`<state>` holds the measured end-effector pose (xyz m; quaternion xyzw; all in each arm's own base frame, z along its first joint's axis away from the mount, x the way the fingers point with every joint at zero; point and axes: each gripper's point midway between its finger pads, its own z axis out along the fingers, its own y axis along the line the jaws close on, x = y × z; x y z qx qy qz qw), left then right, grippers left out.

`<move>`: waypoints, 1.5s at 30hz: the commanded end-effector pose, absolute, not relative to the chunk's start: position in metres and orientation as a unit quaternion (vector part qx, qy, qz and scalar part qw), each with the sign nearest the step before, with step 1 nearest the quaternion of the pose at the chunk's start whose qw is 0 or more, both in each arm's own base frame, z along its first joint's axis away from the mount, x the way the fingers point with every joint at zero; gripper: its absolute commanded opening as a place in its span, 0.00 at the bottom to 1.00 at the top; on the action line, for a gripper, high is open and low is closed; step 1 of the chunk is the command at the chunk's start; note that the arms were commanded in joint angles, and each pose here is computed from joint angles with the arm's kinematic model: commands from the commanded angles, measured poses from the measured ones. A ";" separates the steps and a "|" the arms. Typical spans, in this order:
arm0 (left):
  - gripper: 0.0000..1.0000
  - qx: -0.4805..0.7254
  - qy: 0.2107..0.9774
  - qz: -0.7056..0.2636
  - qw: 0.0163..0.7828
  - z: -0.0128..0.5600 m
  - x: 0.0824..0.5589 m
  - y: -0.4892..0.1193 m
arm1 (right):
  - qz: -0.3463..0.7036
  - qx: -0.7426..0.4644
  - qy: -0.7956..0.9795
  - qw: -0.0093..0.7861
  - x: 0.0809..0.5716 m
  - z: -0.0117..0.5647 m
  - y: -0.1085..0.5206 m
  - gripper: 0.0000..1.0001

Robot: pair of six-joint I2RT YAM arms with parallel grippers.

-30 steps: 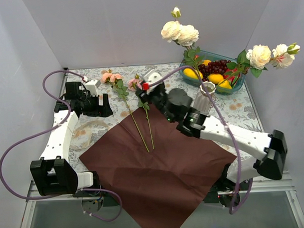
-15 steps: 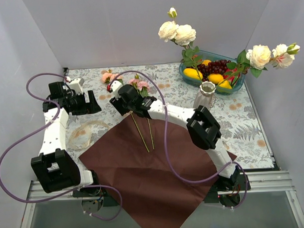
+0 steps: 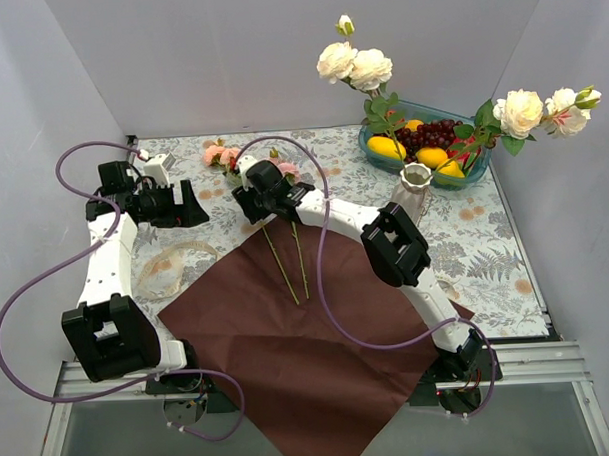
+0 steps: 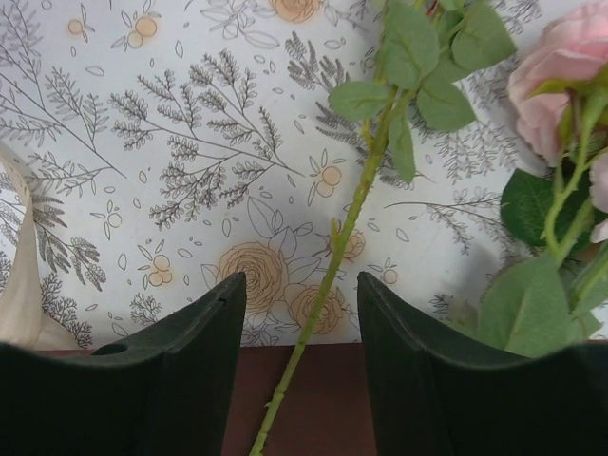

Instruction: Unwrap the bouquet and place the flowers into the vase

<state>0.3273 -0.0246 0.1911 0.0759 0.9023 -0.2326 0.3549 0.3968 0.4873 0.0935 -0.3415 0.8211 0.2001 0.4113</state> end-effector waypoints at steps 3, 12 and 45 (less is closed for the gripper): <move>0.84 0.093 0.890 -0.263 0.361 0.201 0.330 -0.034 | 0.215 -0.340 0.825 0.397 0.393 0.079 0.500 0.57; 0.85 0.110 0.883 -0.276 0.364 0.212 0.320 -0.040 | 0.190 -0.330 0.840 0.387 0.394 0.051 0.489 0.57; 0.85 0.148 0.862 -0.278 0.398 0.266 0.284 -0.054 | 0.262 -0.244 0.706 0.612 0.405 0.351 0.471 0.01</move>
